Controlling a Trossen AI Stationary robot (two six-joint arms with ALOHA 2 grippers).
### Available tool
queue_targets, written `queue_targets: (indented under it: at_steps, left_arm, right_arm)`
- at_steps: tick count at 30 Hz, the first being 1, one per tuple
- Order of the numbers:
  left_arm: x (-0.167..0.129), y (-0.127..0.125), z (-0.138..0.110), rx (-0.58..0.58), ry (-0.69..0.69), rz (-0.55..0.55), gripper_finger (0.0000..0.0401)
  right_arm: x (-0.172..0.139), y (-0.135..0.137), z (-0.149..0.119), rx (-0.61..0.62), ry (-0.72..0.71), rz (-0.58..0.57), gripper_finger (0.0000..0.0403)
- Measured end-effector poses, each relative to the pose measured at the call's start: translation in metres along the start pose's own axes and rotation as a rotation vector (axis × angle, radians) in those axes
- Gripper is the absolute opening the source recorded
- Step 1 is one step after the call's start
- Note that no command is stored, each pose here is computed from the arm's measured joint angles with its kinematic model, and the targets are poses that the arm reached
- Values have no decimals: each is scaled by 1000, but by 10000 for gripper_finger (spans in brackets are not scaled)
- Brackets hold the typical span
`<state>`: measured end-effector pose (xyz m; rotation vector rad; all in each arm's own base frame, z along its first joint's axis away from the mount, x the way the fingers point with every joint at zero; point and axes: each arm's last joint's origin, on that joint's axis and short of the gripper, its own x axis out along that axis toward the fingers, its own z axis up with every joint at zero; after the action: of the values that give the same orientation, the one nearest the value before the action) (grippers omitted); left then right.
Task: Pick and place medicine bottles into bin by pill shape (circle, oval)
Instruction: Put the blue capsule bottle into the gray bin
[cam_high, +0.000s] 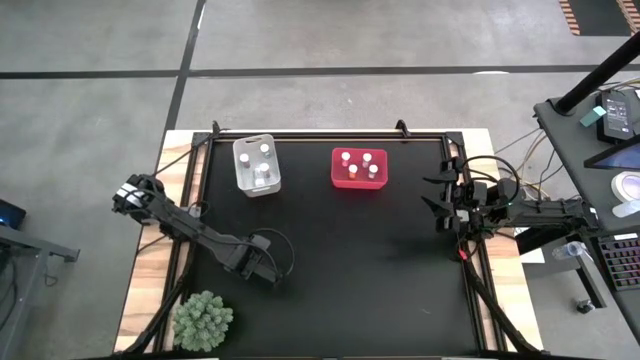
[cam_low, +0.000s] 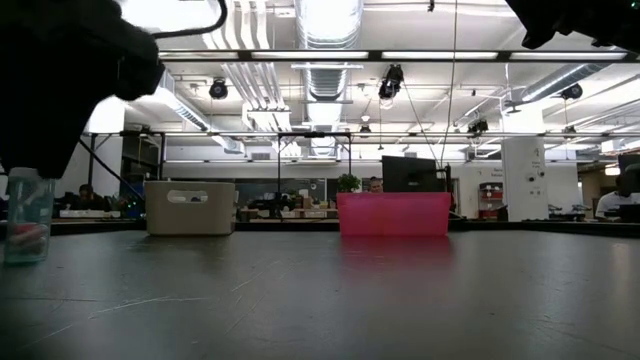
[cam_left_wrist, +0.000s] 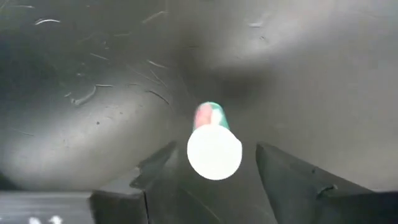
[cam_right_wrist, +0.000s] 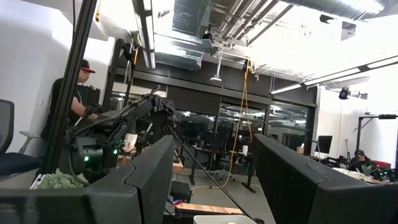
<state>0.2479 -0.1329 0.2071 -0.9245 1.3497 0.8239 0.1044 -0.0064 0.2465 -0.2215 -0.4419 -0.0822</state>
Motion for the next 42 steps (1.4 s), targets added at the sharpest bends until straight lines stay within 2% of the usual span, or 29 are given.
queue_targets:
  at_steps: [8,11,15,23,28,42]
  left_arm:
    - [-24,5,1,4,22,-92,198]
    - [-28,7,1,13,22,-104,188]
    - [-27,8,1,54,19,-95,151]
    - [-18,7,1,78,17,-67,50]
    - [-16,8,1,78,16,-60,9]
    - [-9,9,1,78,13,-69,1]
  right_arm:
    - [0,0,0,0,0,1,210]
    - [0,0,0,0,0,1,210]
    - [0,0,0,-1,1,-5,210]
    - [0,0,0,-4,2,-6,210]
    - [0,0,0,-4,2,-6,210]
    - [0,0,0,-8,2,-6,210]
